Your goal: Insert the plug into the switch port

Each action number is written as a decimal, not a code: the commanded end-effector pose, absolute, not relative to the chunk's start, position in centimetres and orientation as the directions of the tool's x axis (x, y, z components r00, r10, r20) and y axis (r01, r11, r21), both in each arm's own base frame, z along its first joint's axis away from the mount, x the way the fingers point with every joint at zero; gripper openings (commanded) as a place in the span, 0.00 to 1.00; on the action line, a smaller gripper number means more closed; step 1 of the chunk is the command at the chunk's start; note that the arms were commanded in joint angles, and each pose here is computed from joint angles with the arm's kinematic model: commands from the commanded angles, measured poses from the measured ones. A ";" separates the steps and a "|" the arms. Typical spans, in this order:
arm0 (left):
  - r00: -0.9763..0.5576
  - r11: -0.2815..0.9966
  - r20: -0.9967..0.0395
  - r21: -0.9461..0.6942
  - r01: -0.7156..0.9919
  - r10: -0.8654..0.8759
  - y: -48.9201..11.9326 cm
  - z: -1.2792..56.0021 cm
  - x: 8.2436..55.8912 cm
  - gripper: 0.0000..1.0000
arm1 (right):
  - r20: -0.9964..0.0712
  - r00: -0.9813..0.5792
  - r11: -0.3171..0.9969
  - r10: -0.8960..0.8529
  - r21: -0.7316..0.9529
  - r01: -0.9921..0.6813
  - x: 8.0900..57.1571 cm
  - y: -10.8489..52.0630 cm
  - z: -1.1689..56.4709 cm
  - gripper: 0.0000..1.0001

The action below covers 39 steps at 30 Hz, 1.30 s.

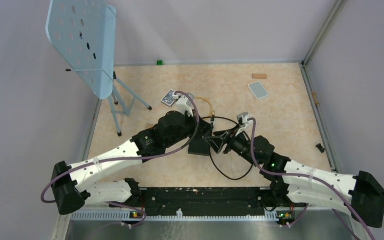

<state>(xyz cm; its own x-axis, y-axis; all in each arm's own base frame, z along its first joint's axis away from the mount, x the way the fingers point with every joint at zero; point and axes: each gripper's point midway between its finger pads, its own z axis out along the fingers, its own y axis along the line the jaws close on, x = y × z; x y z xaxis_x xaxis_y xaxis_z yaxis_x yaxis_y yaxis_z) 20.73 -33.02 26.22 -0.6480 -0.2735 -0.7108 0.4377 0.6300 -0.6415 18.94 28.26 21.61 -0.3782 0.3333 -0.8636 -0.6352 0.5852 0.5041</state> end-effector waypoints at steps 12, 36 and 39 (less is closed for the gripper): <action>-0.540 0.459 -0.781 -0.622 0.634 -0.313 -31.3 33.4 17.3 0.48 | -0.909 -0.283 0.521 0.307 0.409 -0.749 17.2 27.9 28.0 0.00; 0.296 -0.004 -0.945 0.300 0.954 -0.141 -26.7 39.9 6.0 0.96 | -0.996 -0.054 0.129 -0.074 0.044 -0.991 8.8 28.2 32.8 0.00; 0.330 -0.040 -0.936 0.337 0.941 -0.124 -26.8 39.5 5.7 0.94 | -0.995 -0.011 0.032 -0.102 0.008 -0.999 7.6 28.5 32.8 0.00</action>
